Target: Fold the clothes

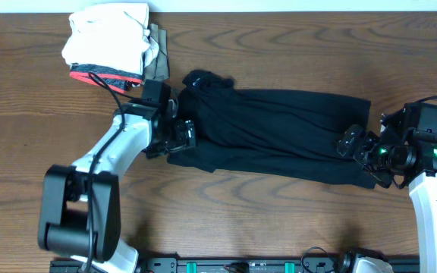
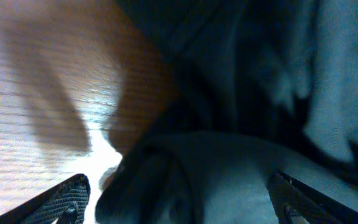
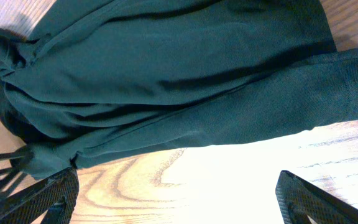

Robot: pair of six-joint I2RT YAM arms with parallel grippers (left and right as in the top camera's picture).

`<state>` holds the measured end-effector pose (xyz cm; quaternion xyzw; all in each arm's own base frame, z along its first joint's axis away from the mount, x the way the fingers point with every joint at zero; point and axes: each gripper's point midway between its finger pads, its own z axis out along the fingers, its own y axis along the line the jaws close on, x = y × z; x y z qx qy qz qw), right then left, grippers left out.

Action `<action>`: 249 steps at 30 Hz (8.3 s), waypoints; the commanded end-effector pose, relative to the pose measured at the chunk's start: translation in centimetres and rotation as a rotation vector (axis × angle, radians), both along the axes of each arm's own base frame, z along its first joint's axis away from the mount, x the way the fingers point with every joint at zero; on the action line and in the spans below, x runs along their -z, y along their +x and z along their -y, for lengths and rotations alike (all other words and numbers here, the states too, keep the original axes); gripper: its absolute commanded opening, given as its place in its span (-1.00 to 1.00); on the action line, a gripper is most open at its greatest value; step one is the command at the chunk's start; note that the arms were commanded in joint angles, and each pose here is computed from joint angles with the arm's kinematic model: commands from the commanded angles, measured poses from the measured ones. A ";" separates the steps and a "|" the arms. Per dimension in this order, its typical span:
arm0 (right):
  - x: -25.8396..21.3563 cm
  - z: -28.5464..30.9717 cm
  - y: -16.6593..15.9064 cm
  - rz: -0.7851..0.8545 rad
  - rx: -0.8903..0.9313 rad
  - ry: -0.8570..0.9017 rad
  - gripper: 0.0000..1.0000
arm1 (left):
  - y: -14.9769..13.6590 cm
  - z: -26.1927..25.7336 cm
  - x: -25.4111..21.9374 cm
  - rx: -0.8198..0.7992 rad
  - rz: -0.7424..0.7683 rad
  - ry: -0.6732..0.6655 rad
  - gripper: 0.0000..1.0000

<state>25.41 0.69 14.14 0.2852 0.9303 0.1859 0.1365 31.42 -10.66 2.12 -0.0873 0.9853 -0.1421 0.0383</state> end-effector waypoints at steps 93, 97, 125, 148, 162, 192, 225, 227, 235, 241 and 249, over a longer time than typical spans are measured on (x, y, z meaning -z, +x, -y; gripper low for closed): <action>1.0 -23.8 10.0 0.220 -0.889 -0.439 0.99 | -5.2 -14.8 -14.5 -0.812 0.229 0.049 0.96; 1.3 -24.9 11.2 0.227 -0.943 -0.689 0.99 | -6.1 -14.6 -14.1 -0.812 0.188 0.057 0.96; 9.0 -31.5 7.4 0.245 -1.221 -1.118 0.99 | -9.7 -17.5 -13.0 -0.943 0.060 0.093 0.96; 10.1 -32.6 7.7 0.288 -1.197 -1.215 0.96 | -9.6 -17.5 -13.0 -0.940 0.062 0.094 0.96; 8.3 -35.7 6.1 0.363 -1.227 -1.205 0.97 | -9.5 -17.5 -12.6 -0.933 0.042 0.097 0.96; 9.4 -33.9 7.3 0.282 -1.209 -1.127 0.98 | -9.3 -17.6 -12.3 -0.925 0.033 0.100 0.96; 9.5 -31.4 10.6 0.252 -1.080 -1.086 0.78 | -9.3 -17.6 -12.2 -0.925 0.031 0.101 0.96; 9.5 -31.1 10.8 0.249 -1.074 -1.087 0.64 | -9.3 -17.6 -12.2 -0.925 0.031 0.101 0.96; 10.3 -31.2 9.9 0.207 -1.113 -1.032 0.43 | -9.3 -17.6 -12.2 -0.925 0.031 0.101 0.96; 10.3 -32.9 8.2 0.230 -1.219 -1.051 0.50 | -9.2 -17.7 -12.3 -0.925 0.036 0.101 0.96; 10.6 -33.7 7.2 0.231 -1.267 -1.025 0.54 | -9.3 -17.6 -12.3 -0.921 0.035 0.102 0.96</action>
